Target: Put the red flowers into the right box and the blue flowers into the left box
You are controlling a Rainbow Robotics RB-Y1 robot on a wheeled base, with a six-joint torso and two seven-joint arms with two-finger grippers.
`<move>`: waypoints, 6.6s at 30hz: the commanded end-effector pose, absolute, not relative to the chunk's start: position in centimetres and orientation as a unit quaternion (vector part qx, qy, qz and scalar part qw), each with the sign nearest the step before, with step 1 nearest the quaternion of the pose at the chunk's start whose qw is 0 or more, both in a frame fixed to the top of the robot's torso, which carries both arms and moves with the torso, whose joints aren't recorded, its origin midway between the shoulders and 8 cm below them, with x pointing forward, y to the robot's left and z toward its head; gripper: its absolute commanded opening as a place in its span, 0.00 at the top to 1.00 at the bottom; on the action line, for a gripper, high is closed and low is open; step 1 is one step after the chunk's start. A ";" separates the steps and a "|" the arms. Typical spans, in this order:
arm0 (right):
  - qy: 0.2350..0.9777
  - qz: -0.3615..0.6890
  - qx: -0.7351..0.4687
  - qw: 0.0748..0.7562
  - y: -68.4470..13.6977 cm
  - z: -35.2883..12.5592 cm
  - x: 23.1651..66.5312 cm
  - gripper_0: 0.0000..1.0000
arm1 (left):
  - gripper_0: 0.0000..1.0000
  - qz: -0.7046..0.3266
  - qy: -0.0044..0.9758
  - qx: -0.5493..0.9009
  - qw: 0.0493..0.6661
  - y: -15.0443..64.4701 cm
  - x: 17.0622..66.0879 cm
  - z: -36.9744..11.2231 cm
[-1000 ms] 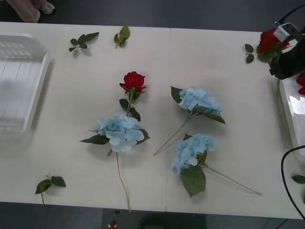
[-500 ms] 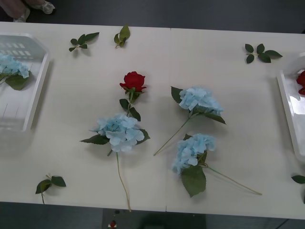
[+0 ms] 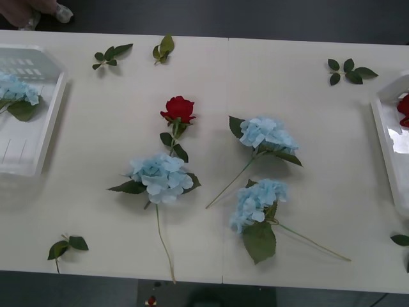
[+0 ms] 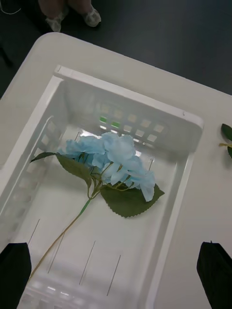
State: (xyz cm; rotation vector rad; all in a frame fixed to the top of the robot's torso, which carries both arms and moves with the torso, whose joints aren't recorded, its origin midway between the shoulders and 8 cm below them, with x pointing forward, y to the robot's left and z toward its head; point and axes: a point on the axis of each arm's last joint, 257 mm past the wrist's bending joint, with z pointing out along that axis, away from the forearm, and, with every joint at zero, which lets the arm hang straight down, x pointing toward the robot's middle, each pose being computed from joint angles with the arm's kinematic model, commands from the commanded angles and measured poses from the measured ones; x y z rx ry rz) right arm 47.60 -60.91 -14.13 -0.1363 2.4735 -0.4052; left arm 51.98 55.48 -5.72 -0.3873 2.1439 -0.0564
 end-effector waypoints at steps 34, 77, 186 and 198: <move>0.920 -0.178 -0.089 0.337 -62.5 -19.4 50.7 0.09 | 0.00 -0.165 0.865 0.023 0.473 22.5 54.3 -11.0; 0.748 0.021 -0.578 0.324 -32.4 -14.0 45.7 0.10 | 0.00 -0.107 0.917 0.107 0.370 8.3 55.5 -23.9; 0.802 0.262 -0.368 0.390 -26.1 -10.2 36.1 0.09 | 1.00 -0.300 0.735 0.026 0.607 3.5 62.9 7.8; 0.776 0.340 -0.331 0.416 -27.6 -6.5 38.3 0.09 | 1.00 -0.426 0.699 0.048 0.573 -11.5 58.1 11.3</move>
